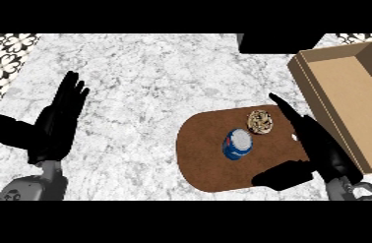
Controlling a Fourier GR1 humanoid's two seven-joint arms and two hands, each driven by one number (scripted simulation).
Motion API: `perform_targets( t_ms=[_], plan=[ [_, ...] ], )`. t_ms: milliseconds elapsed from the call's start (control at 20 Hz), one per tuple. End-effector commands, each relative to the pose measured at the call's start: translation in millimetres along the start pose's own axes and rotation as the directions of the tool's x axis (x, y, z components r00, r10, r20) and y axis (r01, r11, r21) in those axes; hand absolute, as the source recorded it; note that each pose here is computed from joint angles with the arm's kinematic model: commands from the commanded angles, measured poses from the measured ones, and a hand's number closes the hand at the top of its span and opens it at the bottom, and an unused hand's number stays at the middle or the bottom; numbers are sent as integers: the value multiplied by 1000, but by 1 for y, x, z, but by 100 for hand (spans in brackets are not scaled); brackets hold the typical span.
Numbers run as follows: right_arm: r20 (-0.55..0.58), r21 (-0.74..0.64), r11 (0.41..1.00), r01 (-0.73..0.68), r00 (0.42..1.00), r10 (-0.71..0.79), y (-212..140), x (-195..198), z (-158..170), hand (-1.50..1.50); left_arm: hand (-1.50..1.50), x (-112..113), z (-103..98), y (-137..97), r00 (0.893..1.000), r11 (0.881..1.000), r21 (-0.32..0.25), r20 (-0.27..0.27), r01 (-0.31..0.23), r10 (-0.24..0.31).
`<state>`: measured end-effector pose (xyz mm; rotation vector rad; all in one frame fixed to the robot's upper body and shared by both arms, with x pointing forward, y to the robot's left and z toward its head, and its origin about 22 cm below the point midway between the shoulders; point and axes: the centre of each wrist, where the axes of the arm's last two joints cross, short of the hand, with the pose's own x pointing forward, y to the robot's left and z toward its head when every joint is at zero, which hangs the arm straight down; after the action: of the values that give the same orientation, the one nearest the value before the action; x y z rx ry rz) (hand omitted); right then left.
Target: Pick the can from the cutting board and place it in the cardboard box
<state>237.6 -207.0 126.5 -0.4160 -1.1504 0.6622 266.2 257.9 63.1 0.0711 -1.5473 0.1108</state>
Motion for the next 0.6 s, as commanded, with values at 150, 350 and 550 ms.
perform_targets(
  t_ms=[150,350,550],
  plan=[
    [-27,6,1000,4,1000,-4,1,-24,-26,-150,0,-4,-2,4,1000,1000,6,-10,1,-1],
    [-16,14,1000,19,1000,-19,28,8,-15,-150,0,-11,14,4,1000,1000,3,-10,-2,2],
    [-21,32,999,-4,1000,5,23,-6,-15,-150,0,-16,19,-5,1000,1000,8,13,-11,11]
  ],
)
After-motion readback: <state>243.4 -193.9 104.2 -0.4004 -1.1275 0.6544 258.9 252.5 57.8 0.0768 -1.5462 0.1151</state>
